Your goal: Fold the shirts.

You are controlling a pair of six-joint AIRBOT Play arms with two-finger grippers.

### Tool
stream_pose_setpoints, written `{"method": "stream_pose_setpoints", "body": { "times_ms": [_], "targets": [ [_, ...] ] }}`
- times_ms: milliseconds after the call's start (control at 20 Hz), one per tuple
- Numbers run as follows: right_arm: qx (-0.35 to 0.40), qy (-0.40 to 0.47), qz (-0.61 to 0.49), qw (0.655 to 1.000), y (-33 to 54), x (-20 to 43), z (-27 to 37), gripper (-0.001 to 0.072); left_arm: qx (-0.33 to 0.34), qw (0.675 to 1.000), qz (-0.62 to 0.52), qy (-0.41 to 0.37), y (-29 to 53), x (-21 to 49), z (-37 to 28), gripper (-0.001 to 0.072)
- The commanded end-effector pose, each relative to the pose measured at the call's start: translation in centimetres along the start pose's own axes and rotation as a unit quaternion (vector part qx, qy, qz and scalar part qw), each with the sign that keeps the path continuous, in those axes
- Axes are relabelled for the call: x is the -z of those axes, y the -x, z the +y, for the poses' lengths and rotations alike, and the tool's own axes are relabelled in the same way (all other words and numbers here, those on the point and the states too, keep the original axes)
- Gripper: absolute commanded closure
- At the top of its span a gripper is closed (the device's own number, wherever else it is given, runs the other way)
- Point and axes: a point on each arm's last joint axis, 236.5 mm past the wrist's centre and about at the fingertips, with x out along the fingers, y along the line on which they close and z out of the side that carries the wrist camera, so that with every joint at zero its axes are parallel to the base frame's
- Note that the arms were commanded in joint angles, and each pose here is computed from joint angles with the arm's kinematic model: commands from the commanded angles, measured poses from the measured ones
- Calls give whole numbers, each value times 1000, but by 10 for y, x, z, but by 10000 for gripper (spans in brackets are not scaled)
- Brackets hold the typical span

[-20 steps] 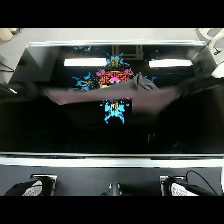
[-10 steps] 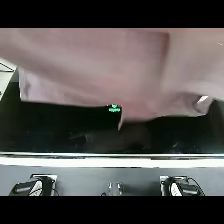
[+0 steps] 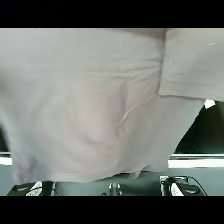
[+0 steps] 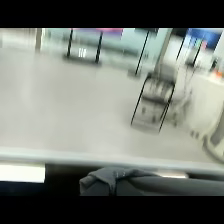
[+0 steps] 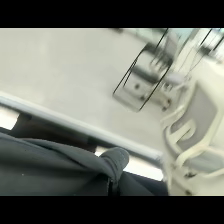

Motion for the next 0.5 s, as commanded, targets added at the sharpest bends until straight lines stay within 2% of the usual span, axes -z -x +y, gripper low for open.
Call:
{"method": "stream_pose_setpoints", "body": {
  "times_ms": [0, 250, 450],
  "targets": [
    [-72, -18, 114, 991, -87, 72, 31, 695, -37, 982, 186, 25, -74, 101, 57, 680],
    [-191, -29, 286, 939, -206, 213, 125, 694, -51, 926, 366, 76, -176, 254, 123, 680],
    [-197, -87, 357, 909, -262, 302, 166, 694, -71, 895, 426, 112, -216, 342, 163, 680]
  ]
}}
